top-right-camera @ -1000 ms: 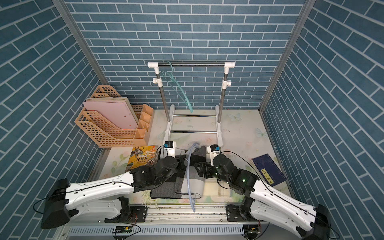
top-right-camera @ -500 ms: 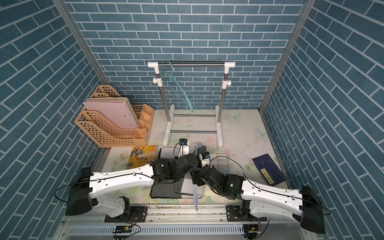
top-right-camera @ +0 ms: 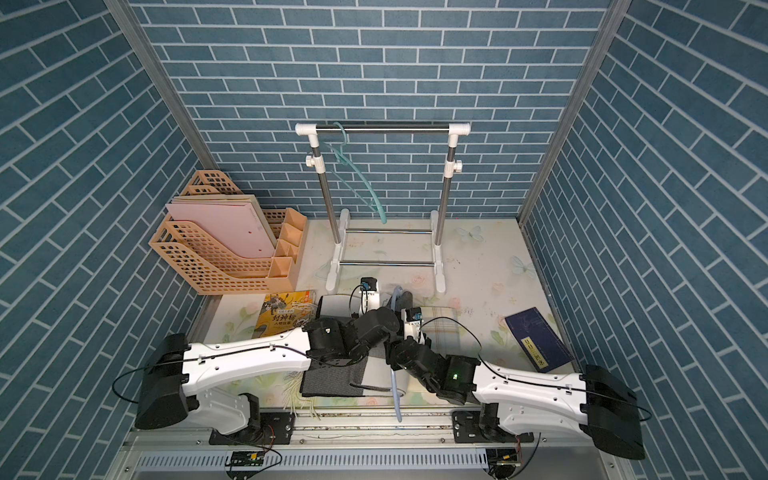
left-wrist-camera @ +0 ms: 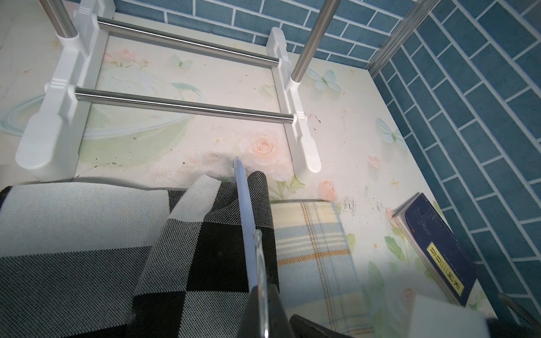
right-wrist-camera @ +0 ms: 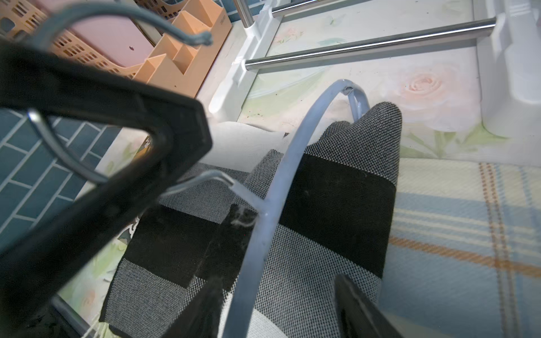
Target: Hang the scarf on the hanger
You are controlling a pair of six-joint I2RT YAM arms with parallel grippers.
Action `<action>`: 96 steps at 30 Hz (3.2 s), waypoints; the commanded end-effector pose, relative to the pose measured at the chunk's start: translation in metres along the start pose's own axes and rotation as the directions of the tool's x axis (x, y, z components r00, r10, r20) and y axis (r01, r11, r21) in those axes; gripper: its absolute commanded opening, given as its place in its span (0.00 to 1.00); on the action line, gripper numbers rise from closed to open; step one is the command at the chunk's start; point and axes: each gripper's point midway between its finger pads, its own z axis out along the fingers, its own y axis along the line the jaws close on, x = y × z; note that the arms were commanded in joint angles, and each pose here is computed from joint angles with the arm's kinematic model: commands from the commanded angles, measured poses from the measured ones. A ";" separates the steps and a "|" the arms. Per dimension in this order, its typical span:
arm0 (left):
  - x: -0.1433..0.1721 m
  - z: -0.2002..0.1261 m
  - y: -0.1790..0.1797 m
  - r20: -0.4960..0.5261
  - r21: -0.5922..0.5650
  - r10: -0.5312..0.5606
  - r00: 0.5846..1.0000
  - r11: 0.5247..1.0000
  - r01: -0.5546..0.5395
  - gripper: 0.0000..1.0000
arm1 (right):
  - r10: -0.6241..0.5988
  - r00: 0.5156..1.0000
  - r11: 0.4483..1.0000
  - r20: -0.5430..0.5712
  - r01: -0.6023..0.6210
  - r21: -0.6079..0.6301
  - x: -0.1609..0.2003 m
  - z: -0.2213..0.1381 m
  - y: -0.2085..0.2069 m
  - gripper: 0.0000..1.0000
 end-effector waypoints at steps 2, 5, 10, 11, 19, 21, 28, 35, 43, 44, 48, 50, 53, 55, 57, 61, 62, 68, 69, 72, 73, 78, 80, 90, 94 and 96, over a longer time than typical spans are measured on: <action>0.003 -0.001 -0.012 -0.024 0.036 -0.017 1.000 0.999 0.018 0.11 | 0.016 0.998 0.997 0.063 -0.020 0.079 -0.009 0.000 -0.013 0.62; 0.001 -0.004 -0.013 -0.020 0.047 -0.014 1.000 0.999 0.014 0.46 | 0.025 0.998 0.992 0.052 -0.031 0.126 -0.004 -0.002 -0.026 0.62; 0.000 -0.006 -0.019 -0.025 0.081 0.005 1.000 0.997 -0.003 0.62 | 0.028 0.999 0.987 0.030 -0.032 0.160 0.005 -0.004 -0.038 0.59; 0.000 -0.006 -0.020 -0.026 0.087 0.005 1.000 0.996 -0.003 0.62 | 0.027 0.999 0.986 0.028 -0.031 0.166 0.005 -0.004 -0.040 0.59; -0.012 -0.021 -0.026 -0.018 0.132 0.004 1.000 0.991 -0.002 0.88 | 0.036 0.999 0.979 0.014 -0.038 0.200 0.007 -0.012 -0.056 0.58; -0.022 -0.031 -0.026 -0.003 0.149 -0.002 1.000 0.989 0.002 0.99 | 0.048 0.999 0.980 0.009 -0.049 0.194 0.008 -0.012 -0.059 0.58; -0.045 -0.058 0.003 0.045 0.205 -0.060 0.997 0.977 0.050 1.00 | 0.099 0.995 0.984 0.016 -0.101 0.149 0.006 -0.013 -0.061 0.56; -0.015 -0.005 0.100 -0.090 0.139 -0.181 0.979 0.972 0.192 0.97 | 0.144 0.989 0.986 0.044 -0.147 0.078 -0.003 -0.011 -0.056 0.50; 0.015 0.058 0.107 -0.283 0.207 -0.164 0.945 0.951 0.228 0.87 | 0.147 0.988 0.989 0.047 -0.148 0.031 -0.001 -0.010 -0.053 0.36; 0.019 0.067 0.110 -0.293 0.187 -0.158 0.943 0.958 0.219 0.86 | 0.146 0.988 0.989 0.046 -0.147 0.026 -0.002 -0.011 -0.053 0.36; 0.027 0.095 0.122 -0.328 0.138 -0.165 0.930 0.966 0.220 0.85 | 0.145 0.988 0.989 0.046 -0.146 0.021 -0.003 -0.012 -0.052 0.33; 0.027 0.105 0.124 -0.338 0.139 -0.164 0.927 0.965 0.221 0.84 | 0.141 0.989 0.990 0.043 -0.141 0.010 -0.003 -0.012 -0.050 0.32; 0.026 0.118 0.123 -0.350 0.145 -0.160 0.923 0.964 0.222 0.80 | 0.127 0.991 0.992 0.042 -0.128 0.008 -0.005 -0.014 -0.048 0.30; 0.027 0.125 0.121 -0.366 0.160 -0.159 0.917 0.960 0.230 0.74 | 0.122 0.992 0.992 0.041 -0.122 0.010 -0.006 -0.014 -0.048 0.29; 0.032 0.131 0.119 -0.384 0.170 -0.160 0.910 0.956 0.239 0.69 | 0.118 0.992 0.993 0.042 -0.119 0.012 -0.007 -0.014 -0.048 0.28; 0.037 0.137 0.113 -0.407 0.202 -0.170 0.897 0.942 0.270 0.58 | 0.114 0.993 0.993 0.040 -0.114 0.006 -0.007 -0.013 -0.046 0.27; 0.038 0.137 0.111 -0.409 0.208 -0.171 0.896 0.939 0.274 0.56 | 0.112 0.993 0.994 0.038 -0.112 0.005 -0.007 -0.013 -0.046 0.26; 0.037 0.137 0.106 -0.413 0.236 -0.164 0.896 0.931 0.279 0.31 | 0.116 0.992 0.993 0.041 -0.116 0.001 -0.007 -0.012 -0.045 0.22; 0.035 0.136 0.106 -0.408 0.237 -0.165 0.898 0.931 0.279 0.24 | 0.118 0.992 0.993 0.044 -0.118 -0.001 -0.007 -0.013 -0.045 0.22; 0.026 0.128 0.105 -0.376 0.246 -0.166 0.912 0.931 0.271 0.04 | 0.124 0.991 0.992 0.053 -0.124 -0.003 -0.009 -0.014 -0.046 0.18; 0.021 0.125 0.105 -0.359 0.245 -0.165 0.919 0.933 0.263 0.00 | 0.125 0.991 0.992 0.056 -0.125 -0.005 -0.010 -0.015 -0.046 0.17; 0.002 0.105 0.116 -0.287 0.194 -0.166 0.944 0.954 0.227 0.00 | 0.127 0.990 0.992 0.061 -0.128 0.000 -0.012 -0.016 -0.046 0.07; -0.003 0.097 0.123 -0.262 0.167 -0.164 0.951 0.963 0.212 0.00 | 0.129 0.990 0.991 0.062 -0.130 0.011 -0.012 -0.015 -0.047 0.02; -0.010 0.069 0.164 -0.196 -0.019 -0.147 0.970 0.989 0.146 0.00 | 0.206 0.971 0.975 0.118 -0.214 0.056 -0.025 -0.012 -0.051 0.00; -0.024 0.050 0.185 -0.154 -0.080 -0.147 0.977 0.987 0.136 0.00 | 0.226 0.968 0.971 0.107 -0.233 0.051 -0.027 -0.007 -0.044 0.00; -0.030 0.043 0.193 -0.142 -0.096 -0.157 0.977 0.985 0.145 0.00 | 0.232 0.968 0.970 0.097 -0.237 0.047 -0.027 -0.003 -0.039 0.00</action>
